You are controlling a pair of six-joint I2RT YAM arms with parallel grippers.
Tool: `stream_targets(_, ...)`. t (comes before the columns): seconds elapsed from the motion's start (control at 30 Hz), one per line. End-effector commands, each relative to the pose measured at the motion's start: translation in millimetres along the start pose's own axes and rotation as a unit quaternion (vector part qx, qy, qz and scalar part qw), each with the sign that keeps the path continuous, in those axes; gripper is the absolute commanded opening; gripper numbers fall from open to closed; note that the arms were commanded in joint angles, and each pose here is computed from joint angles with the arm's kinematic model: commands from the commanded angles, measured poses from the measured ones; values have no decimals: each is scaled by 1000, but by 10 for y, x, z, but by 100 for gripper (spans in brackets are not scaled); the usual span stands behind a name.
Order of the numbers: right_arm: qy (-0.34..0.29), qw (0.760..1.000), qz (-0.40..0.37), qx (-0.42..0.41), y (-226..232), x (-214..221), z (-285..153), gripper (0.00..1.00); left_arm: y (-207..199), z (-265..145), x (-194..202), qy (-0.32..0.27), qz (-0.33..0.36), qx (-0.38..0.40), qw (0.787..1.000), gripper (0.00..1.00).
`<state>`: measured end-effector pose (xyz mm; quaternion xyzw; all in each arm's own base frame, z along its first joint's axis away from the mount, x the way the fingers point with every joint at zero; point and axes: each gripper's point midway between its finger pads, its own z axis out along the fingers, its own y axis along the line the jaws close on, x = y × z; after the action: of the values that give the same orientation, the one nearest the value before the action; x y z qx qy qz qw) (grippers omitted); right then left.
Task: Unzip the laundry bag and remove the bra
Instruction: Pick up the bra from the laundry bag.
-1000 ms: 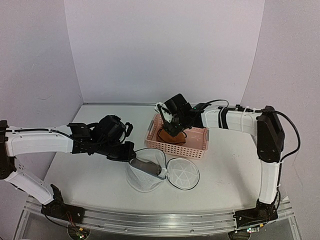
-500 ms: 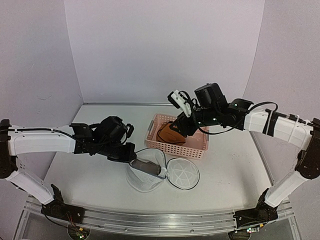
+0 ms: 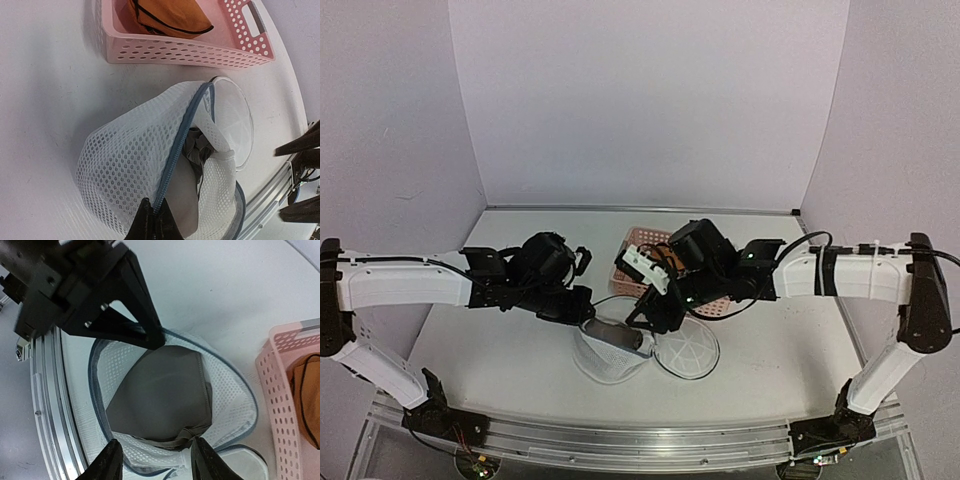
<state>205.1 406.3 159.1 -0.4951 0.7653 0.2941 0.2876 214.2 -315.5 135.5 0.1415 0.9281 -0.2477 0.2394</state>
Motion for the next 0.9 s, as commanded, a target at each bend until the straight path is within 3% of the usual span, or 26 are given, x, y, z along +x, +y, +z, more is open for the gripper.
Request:
stream_targets(0.0,-24,1000,-5,1,17,-177,200,47,-198,-116,-77,-25,26,54,998,0)
stream_targets(0.33,26,999,-39,3,293,114,684,51,-237,-146,-60,-32,33,71,996,0)
stream_targets(0.6,28,999,-41,6,376,195,860,68,-183,-101,-34,-33,25,64,997,0)
stream_targets(0.87,20,997,-23,74,153,337,1014,79,45,37,176,-11,5,30,999,0)
